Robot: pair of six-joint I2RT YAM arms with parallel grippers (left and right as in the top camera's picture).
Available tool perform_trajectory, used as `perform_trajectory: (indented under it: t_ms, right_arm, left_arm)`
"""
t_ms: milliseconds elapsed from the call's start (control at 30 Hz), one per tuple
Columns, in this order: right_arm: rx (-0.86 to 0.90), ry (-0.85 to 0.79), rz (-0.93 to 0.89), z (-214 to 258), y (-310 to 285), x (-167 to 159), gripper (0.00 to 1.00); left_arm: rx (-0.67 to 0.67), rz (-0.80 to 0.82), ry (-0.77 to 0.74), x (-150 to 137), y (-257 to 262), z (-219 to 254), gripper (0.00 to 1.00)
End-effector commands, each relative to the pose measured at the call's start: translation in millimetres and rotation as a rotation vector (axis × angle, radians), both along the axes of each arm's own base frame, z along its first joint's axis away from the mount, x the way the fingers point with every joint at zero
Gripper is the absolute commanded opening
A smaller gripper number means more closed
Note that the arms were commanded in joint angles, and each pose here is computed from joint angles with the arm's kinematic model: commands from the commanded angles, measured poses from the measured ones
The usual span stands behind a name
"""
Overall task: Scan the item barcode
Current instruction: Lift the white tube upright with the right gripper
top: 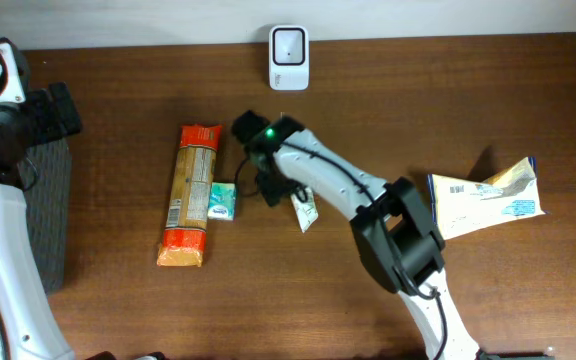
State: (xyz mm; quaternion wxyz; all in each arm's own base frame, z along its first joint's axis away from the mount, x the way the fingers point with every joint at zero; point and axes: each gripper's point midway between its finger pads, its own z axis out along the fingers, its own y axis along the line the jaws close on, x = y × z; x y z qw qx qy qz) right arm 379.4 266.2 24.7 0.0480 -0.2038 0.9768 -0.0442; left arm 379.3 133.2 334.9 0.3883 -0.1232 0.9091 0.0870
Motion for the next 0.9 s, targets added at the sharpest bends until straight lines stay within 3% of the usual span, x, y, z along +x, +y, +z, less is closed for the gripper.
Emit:
perform_trajectory:
  t_ms: [0,200,400,733,833,867]
  right_arm:
    - [0.243,0.063,0.001,32.4,13.0,10.3,0.78]
    - [0.451,0.204,0.031,44.7,2.2,7.8,1.0]
    - [0.508,0.272,0.024,37.4,-13.5,5.1,1.0]
    - [0.556,0.35,0.004,1.1,-11.5,-16.1,0.76]
    - [0.559,0.344,0.006,0.7,-10.9,-14.7,0.6]
    - [0.562,0.337,0.009,0.9,-10.1,-13.3,0.47]
  left_arm:
    - [0.019,-0.006,-0.011,-1.0,1.3,6.6,0.99]
    - [0.019,-0.006,-0.012,-1.0,1.3,6.8,0.99]
    - [0.019,-0.006,-0.011,-1.0,1.3,6.6,0.99]
    - [0.019,-0.006,-0.011,-1.0,1.3,6.6,0.99]
    - [0.019,-0.006,-0.011,-1.0,1.3,6.6,0.99]
    - [0.019,-0.006,-0.011,-1.0,1.3,6.6,0.99]
